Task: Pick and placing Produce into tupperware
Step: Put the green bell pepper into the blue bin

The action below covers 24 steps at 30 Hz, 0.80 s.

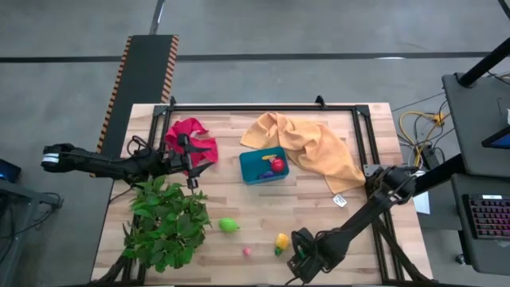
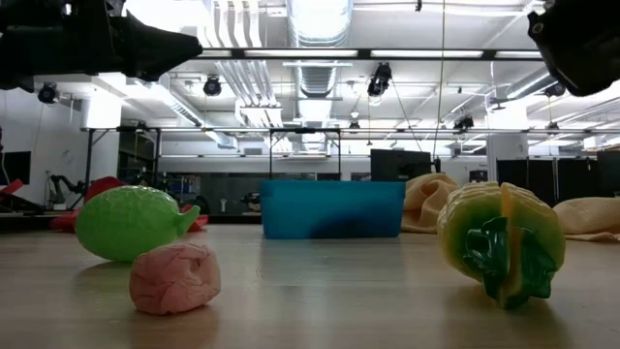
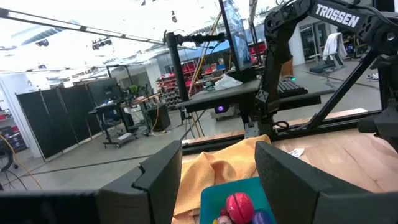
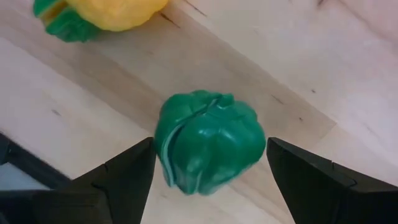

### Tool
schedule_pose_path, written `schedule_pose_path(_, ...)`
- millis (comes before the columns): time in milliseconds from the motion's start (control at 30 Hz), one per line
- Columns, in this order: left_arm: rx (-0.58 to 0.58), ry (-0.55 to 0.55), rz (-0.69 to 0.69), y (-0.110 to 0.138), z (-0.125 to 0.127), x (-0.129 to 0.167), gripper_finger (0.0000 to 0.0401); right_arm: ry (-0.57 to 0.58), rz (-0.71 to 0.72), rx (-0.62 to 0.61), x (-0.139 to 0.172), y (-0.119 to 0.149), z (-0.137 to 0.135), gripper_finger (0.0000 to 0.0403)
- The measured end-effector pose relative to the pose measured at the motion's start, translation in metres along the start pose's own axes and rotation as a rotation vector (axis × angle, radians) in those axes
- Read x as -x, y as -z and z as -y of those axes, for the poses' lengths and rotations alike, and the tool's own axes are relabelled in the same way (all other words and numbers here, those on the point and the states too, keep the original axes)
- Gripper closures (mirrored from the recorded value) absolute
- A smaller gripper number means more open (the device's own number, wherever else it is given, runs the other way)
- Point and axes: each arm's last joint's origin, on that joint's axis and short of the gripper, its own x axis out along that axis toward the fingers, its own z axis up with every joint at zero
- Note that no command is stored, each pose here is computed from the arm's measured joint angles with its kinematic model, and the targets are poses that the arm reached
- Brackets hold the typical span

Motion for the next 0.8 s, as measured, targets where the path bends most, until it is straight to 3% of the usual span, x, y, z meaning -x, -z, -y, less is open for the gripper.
schedule_pose_path(400, 0.000, 0.000, 0.001, 0.000, 0.000, 0.000, 0.0211, 0.036, 0.012, 0.041, -0.013, -0.002, 0.001, 0.0113)
schedule_pose_path(800, 0.000, 0.000, 0.000, 0.000, 0.000, 0.000, 0.0211, 0.063, 0.014, 0.052, -0.013, -0.003, 0.003, 0.0205)
